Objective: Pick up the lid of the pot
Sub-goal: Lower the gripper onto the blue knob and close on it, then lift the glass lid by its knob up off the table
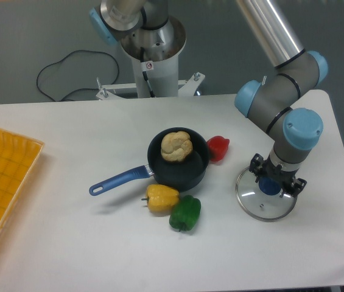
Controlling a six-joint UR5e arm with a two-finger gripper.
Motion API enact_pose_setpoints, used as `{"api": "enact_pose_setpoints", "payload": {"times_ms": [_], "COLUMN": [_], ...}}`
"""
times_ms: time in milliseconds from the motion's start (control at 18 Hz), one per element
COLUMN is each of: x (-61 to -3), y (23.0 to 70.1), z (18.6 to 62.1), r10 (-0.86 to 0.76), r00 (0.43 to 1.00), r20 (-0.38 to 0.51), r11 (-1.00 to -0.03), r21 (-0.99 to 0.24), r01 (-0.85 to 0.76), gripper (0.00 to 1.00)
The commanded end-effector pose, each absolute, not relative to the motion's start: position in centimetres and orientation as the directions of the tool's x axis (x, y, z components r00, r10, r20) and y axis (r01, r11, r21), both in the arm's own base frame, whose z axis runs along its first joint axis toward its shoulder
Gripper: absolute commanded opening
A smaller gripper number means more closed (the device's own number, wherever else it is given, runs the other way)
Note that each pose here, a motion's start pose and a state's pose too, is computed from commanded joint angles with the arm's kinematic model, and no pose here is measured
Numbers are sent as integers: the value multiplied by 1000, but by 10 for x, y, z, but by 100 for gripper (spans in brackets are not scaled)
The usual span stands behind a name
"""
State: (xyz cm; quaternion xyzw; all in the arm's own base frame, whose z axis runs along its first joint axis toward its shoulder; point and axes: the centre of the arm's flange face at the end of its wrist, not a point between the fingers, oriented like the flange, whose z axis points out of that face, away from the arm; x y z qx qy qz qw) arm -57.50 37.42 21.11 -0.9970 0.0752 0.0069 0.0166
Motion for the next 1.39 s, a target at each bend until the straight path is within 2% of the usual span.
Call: {"api": "enact_pose_setpoints", "payload": {"times_ms": [278,722,944,1389], "x": [-576,-576,-570,-546], "y": [374,372,370,363], "z": [213,227,255,312], "r10": [-148,-147,-146,-150], "r00": [989,989,988,989], "r20": [-20,-37,-52,-6], "r11": [-988,-988,-988,-988], "r21": [-35,-37,-40,-30], "r01": [-149,-148,-148,-150], "gripper": [61,58,58,58]}}
